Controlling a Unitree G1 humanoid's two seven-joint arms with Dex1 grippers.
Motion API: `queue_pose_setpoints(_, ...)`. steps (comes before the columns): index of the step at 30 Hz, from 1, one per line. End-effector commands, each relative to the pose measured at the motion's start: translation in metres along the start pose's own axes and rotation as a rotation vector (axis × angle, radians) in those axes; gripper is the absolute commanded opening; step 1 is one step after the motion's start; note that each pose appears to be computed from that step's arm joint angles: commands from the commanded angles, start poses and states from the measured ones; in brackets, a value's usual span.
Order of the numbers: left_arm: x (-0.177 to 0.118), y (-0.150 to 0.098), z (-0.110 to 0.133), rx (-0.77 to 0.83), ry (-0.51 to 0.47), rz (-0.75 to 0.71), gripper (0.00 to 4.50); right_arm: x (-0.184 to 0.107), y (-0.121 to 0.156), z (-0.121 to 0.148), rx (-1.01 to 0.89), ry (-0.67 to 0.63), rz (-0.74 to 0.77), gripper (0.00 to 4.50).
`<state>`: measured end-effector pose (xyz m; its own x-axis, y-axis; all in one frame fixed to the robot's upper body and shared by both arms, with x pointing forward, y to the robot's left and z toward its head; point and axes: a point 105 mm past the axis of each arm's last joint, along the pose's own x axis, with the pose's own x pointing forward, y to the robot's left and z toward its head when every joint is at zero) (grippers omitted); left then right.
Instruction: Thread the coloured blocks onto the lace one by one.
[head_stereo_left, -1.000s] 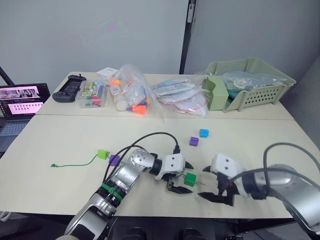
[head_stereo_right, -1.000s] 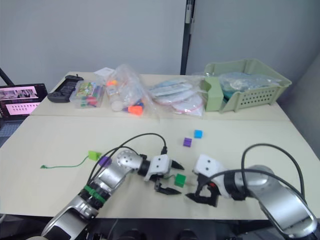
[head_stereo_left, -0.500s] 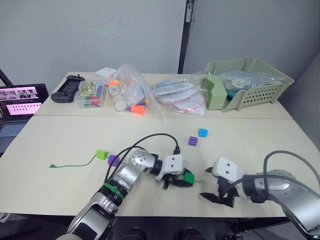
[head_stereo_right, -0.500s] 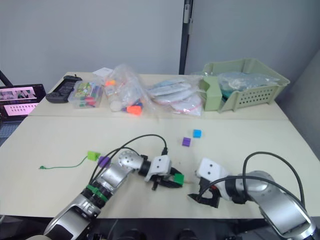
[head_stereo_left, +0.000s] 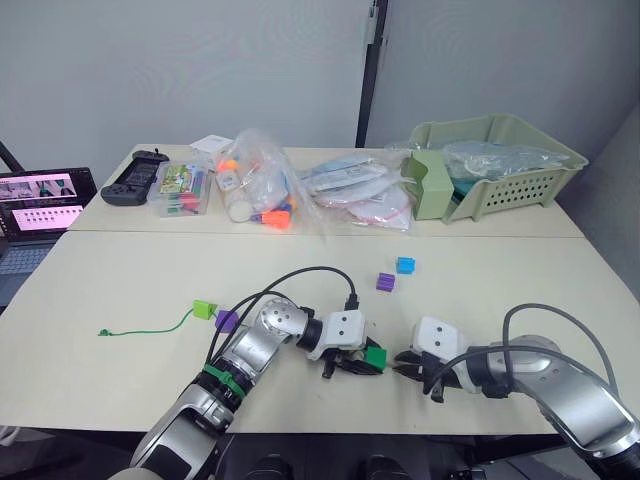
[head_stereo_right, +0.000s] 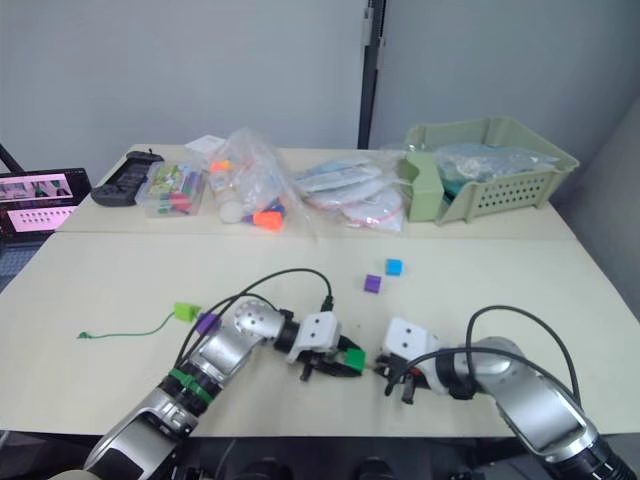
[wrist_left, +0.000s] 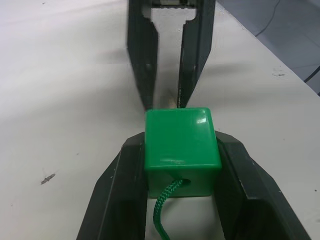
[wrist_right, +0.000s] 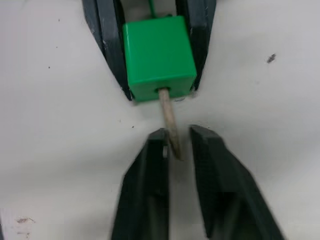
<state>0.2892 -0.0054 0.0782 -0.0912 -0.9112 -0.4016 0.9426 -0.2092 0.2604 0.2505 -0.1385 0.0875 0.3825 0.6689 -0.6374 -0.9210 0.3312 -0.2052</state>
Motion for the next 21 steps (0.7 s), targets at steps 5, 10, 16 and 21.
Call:
queue_pose_setpoints(5,-0.003,0.001,0.003,0.024,0.008,0.001,1.21,-0.004,-0.007,0.01,-0.046,-0.023,-0.023,0.0)
queue_pose_setpoints(10,-0.041,0.002,-0.014,-0.002,0.078,0.028,1.21,-0.008,-0.011,0.006,-0.071,-0.007,-0.025,0.0)
queue_pose_setpoints(16,-0.136,0.001,-0.056,-0.052,0.303,0.08,1.21,-0.011,-0.013,0.01,-0.107,-0.011,-0.001,0.0)
queue_pose_setpoints(21,-0.196,-0.005,-0.085,-0.115,0.451,0.139,1.21,-0.008,-0.016,0.016,-0.128,-0.026,0.01,0.0)
